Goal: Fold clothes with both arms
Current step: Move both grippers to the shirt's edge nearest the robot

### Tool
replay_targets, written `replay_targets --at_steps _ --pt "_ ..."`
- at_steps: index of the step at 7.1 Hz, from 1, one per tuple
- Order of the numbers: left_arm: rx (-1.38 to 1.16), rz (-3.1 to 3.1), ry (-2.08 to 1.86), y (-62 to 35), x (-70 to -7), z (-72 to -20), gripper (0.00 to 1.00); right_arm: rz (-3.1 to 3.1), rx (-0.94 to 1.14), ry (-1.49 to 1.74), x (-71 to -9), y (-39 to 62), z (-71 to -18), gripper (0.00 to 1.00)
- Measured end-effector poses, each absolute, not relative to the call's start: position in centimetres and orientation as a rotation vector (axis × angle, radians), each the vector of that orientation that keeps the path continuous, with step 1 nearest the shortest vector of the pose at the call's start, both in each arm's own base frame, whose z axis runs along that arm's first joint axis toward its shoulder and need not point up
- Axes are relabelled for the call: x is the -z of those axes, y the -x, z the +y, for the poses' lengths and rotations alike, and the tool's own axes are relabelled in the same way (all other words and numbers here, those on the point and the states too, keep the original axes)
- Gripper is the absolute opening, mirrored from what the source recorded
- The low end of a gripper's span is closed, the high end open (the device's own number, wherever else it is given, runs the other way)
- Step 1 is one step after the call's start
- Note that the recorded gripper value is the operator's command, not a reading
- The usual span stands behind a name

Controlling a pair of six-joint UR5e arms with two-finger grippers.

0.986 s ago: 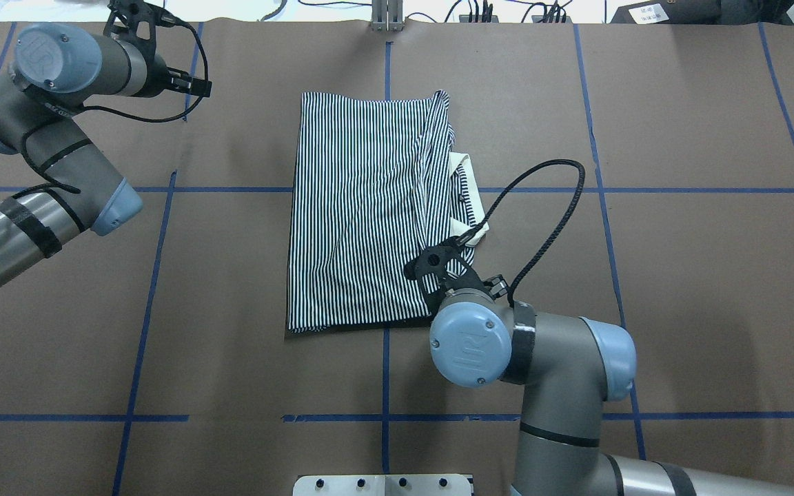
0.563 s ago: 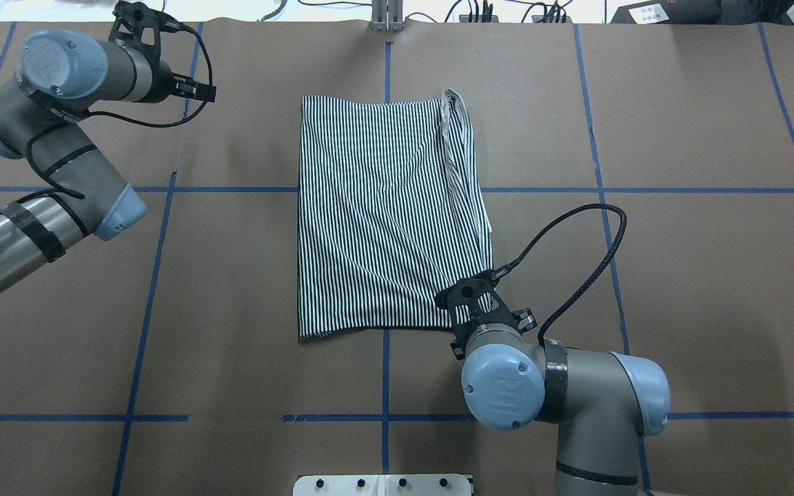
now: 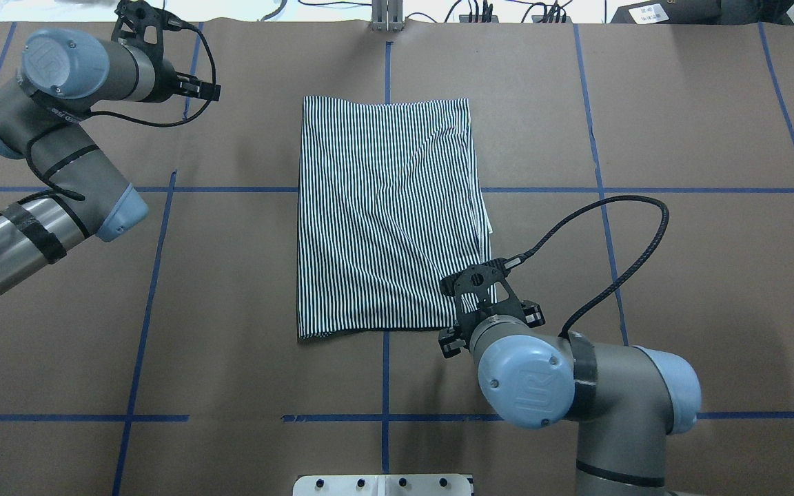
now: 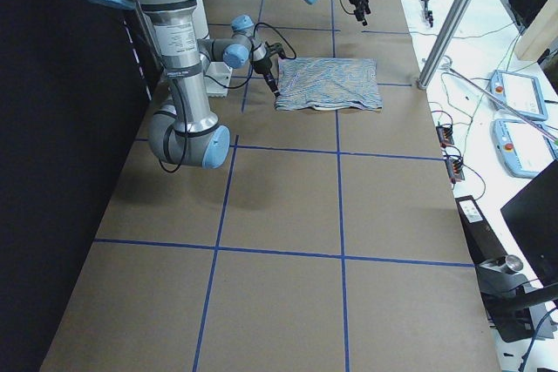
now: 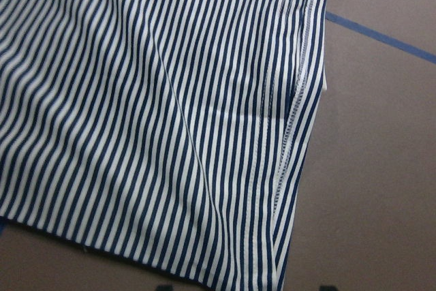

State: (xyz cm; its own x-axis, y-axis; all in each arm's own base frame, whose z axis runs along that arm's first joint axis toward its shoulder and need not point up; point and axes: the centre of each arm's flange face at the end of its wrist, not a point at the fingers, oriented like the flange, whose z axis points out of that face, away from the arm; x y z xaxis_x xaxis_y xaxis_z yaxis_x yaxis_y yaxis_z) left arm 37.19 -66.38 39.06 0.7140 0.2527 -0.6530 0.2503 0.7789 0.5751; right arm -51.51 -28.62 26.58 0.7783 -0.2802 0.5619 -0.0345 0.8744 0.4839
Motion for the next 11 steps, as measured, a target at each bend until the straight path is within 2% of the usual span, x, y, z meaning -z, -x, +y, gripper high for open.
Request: replay_targets --at_steps 2,4,5,6,8,11 --pt "0.080 0.965 -0.597 -38.8 -36.1 -61.5 1.00 -0.934 0.011 -0.482 -29.1 48.3 -28.4 1.00" --pt "0.162 1.143 -0.471 -41.7 -32.8 -50.9 1.00 -1.096 -0.220 -0.388 -30.5 46.2 -28.4 0.96" --pt "0.215 1.193 -0.409 -43.6 -32.1 -45.6 0.83 -1.122 -0.327 -0.347 -30.6 45.6 -29.2 0.93" --pt "0.291 1.215 -0.345 -45.8 -31.9 -41.6 0.58 -1.122 -0.413 -0.320 -30.8 45.0 -30.4 0.89" --pt "0.441 1.190 -0.217 -50.2 -32.3 -36.3 0.58 -1.084 -0.547 -0.279 -30.2 44.7 -32.5 0.90" --pt "0.446 1.134 -0.159 -53.5 -31.6 -33.3 0.57 -1.059 -0.583 -0.266 -29.7 45.1 -33.2 0.91"
